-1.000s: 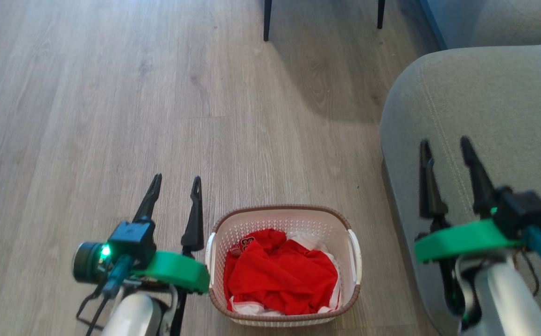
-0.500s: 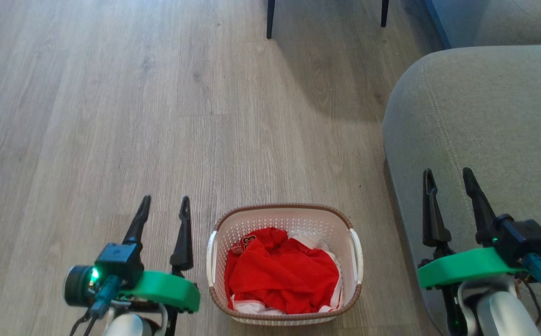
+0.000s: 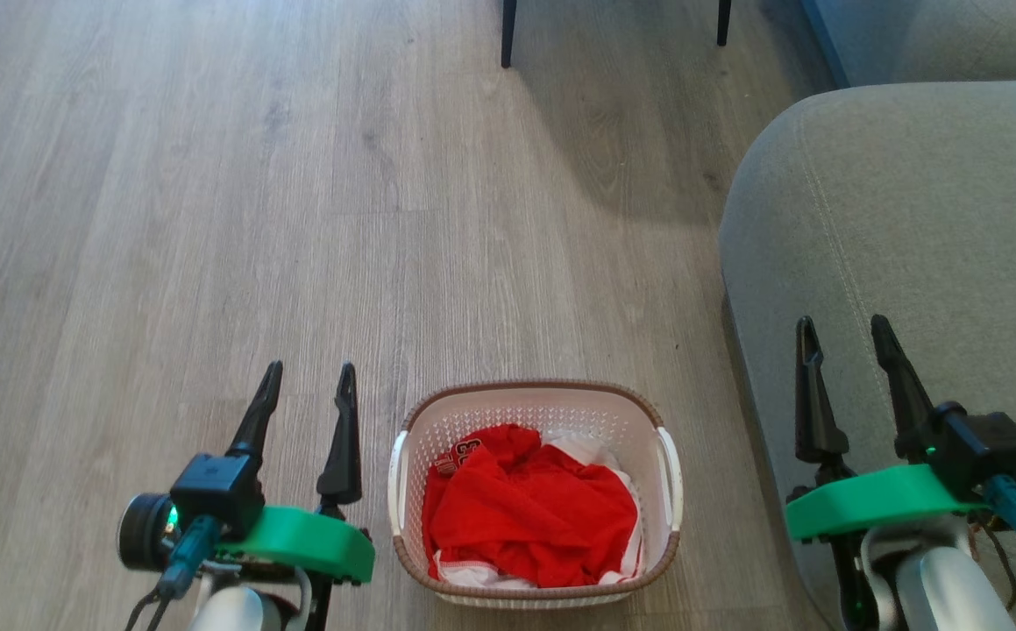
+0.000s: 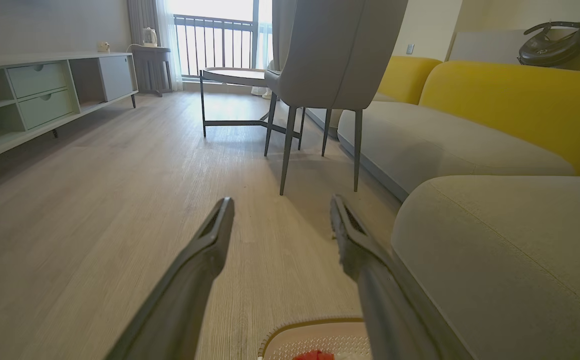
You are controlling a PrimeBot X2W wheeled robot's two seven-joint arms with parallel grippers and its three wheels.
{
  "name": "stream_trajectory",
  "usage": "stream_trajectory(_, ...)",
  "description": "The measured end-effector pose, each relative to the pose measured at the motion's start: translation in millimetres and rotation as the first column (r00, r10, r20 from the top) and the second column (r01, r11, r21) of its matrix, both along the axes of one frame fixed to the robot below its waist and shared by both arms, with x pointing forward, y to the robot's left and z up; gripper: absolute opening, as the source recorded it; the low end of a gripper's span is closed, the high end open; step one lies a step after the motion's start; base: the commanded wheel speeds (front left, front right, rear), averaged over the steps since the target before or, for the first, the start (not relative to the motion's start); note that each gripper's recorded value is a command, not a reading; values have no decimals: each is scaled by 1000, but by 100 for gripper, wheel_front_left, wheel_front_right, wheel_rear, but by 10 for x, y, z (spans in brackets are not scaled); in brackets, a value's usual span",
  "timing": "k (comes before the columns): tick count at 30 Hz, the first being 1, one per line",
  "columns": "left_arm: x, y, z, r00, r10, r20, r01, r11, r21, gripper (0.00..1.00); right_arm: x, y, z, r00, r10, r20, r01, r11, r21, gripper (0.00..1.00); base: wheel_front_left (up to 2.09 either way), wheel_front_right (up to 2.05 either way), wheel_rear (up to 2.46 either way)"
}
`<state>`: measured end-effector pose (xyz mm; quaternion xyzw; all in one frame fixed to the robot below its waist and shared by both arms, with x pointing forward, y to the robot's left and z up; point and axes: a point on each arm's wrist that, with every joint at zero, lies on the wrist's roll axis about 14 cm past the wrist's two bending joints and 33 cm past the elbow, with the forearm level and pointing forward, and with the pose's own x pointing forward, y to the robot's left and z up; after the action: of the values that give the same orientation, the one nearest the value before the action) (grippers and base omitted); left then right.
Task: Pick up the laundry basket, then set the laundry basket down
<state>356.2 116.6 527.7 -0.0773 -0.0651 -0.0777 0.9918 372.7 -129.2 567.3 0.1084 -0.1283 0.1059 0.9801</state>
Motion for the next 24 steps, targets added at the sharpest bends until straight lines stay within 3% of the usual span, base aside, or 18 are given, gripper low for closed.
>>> stream_trajectory(24, -7, 28, -23, 1000, -1, -10, 1, 1000, -22, 100, 29, 36, -52, 1000, 11, -16, -11, 1000, -1, 100, 0, 0, 0)
